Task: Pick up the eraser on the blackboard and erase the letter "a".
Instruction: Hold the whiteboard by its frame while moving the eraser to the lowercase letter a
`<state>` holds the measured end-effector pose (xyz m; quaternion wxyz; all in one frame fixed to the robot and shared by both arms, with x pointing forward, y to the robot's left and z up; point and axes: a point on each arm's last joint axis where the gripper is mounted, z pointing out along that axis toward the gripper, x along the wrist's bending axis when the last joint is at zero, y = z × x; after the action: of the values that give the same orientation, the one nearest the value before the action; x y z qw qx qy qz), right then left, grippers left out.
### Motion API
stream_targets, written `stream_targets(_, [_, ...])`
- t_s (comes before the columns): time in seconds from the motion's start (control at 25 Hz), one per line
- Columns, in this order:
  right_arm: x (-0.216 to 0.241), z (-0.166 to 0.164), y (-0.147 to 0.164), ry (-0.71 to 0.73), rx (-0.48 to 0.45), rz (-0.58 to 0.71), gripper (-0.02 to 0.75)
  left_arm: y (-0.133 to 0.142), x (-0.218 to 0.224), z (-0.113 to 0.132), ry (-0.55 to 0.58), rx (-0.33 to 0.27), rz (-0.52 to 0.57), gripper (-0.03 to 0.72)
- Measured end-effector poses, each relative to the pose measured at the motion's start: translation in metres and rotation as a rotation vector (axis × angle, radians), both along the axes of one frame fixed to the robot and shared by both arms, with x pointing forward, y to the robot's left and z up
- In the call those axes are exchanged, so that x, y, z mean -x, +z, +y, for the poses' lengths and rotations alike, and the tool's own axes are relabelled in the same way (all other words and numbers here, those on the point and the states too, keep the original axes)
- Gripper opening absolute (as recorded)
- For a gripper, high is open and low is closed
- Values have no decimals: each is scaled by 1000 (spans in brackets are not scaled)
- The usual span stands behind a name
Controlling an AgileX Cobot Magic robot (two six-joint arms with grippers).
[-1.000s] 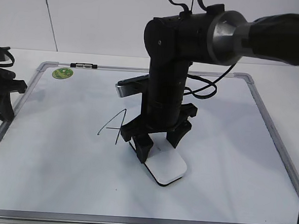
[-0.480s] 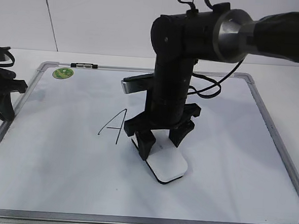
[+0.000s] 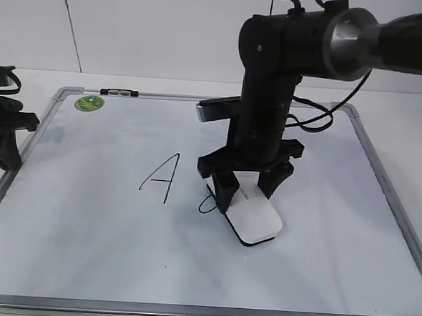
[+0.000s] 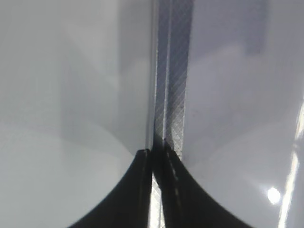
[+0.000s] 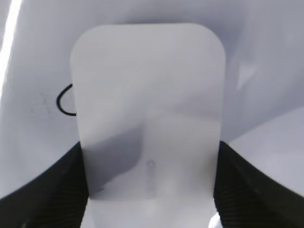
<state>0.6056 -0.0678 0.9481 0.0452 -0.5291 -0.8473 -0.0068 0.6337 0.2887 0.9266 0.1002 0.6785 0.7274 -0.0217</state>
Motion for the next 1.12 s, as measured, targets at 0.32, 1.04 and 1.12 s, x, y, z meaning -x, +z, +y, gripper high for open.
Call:
stream_targets(0.32, [-11,-16,1,-52,18,-13,556,0,0,0,0,0,0,13])
stream_targets(1.04, [-23,-8,0,-26,19,-27,555,0,0,0,0,2,5,13])
stream_targets(1.12, [-20,-3,0,4,33,-37,555,0,0,0,0,2,5,13])
